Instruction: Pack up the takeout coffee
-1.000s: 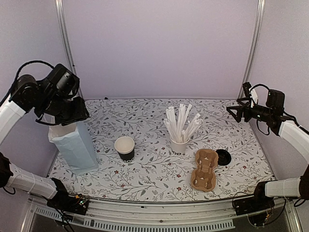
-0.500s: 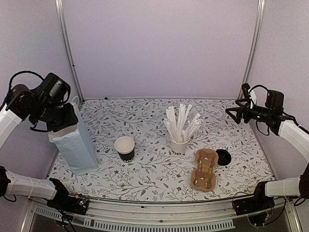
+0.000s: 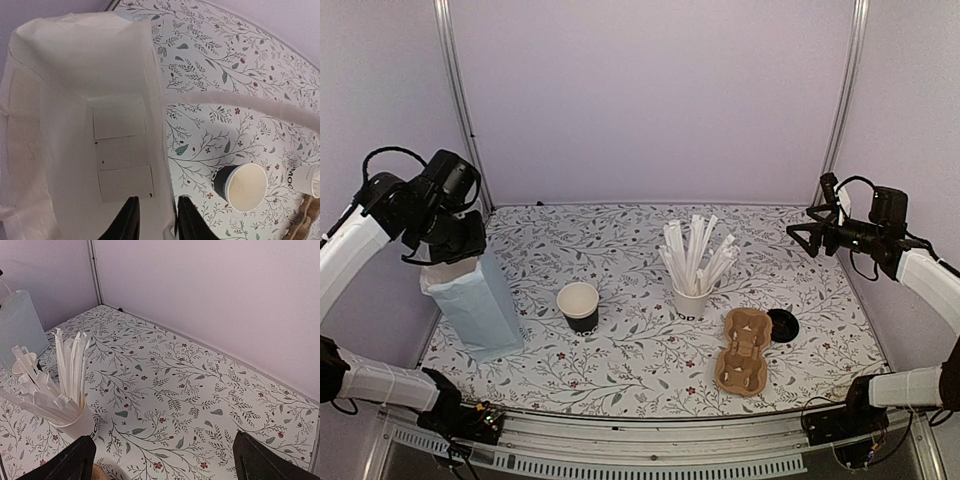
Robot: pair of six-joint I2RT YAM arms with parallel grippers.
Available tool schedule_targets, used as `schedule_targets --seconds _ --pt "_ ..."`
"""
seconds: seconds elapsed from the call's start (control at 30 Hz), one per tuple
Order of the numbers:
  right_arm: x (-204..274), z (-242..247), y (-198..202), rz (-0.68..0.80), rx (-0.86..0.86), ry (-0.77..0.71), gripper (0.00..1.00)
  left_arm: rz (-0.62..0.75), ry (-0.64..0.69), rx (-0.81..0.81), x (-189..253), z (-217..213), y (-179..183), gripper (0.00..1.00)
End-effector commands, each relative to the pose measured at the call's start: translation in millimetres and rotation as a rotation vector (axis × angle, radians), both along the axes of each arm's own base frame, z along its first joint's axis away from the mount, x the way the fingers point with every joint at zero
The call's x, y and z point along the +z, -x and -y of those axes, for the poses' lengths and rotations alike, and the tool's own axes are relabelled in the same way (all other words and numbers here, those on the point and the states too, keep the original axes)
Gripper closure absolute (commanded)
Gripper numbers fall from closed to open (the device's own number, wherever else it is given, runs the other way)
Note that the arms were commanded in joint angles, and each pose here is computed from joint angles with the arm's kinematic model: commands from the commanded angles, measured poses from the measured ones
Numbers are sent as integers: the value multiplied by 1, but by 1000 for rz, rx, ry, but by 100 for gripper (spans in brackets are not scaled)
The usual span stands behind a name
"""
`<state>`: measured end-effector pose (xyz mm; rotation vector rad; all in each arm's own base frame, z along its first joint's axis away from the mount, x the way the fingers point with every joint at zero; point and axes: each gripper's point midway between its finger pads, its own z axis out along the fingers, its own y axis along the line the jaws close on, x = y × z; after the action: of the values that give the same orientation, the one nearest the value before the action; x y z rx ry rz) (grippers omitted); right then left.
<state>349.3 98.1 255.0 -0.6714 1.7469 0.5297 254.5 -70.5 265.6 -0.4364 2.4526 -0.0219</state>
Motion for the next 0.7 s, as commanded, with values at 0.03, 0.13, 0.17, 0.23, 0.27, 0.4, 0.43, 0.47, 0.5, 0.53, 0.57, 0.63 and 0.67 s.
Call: schedule_targets --seconds 0.03,0.13,0.17,0.23,0.27,0.4,0.43,0.47,0.5,0.53,0.57,0.63,0.67 --pt "-8 -4 4 -17 23 0 1 4 -27 -16 -6 -7 -20 78" --pt "-11 -3 3 -24 23 3 1 62 -53 -52 5 -8 -38 96" --pt "-12 -3 3 -24 22 6 1 81 -78 -60 8 -10 -45 99" --pt "-14 -3 2 -31 22 8 1 120 -139 -89 16 -11 -60 100" --pt "-15 -3 1 -36 22 8 1 133 -179 -106 19 -11 -69 100" --pt "-18 -2 0 -40 19 13 1 225 -293 -242 36 5 -112 100" --pt "-19 -1 -1 -40 13 18 1 246 -334 -292 39 10 -123 100" --pt "-19 0 -2 -37 6 24 1 269 -363 -309 43 13 -133 100" --pt "-19 1 -3 -36 -3 28 1 285 -391 -327 47 16 -142 100" --pt "-21 2 -4 -42 -7 31 1 294 -413 -346 50 19 -152 100" --pt "-21 2 -4 -45 -6 32 1 297 -430 -365 51 23 -160 100" --pt "-23 1 -4 -51 -1 31 1 277 -456 -418 46 32 -176 100" --pt "-23 1 -4 -51 0 31 1 263 -468 -448 42 37 -183 100"
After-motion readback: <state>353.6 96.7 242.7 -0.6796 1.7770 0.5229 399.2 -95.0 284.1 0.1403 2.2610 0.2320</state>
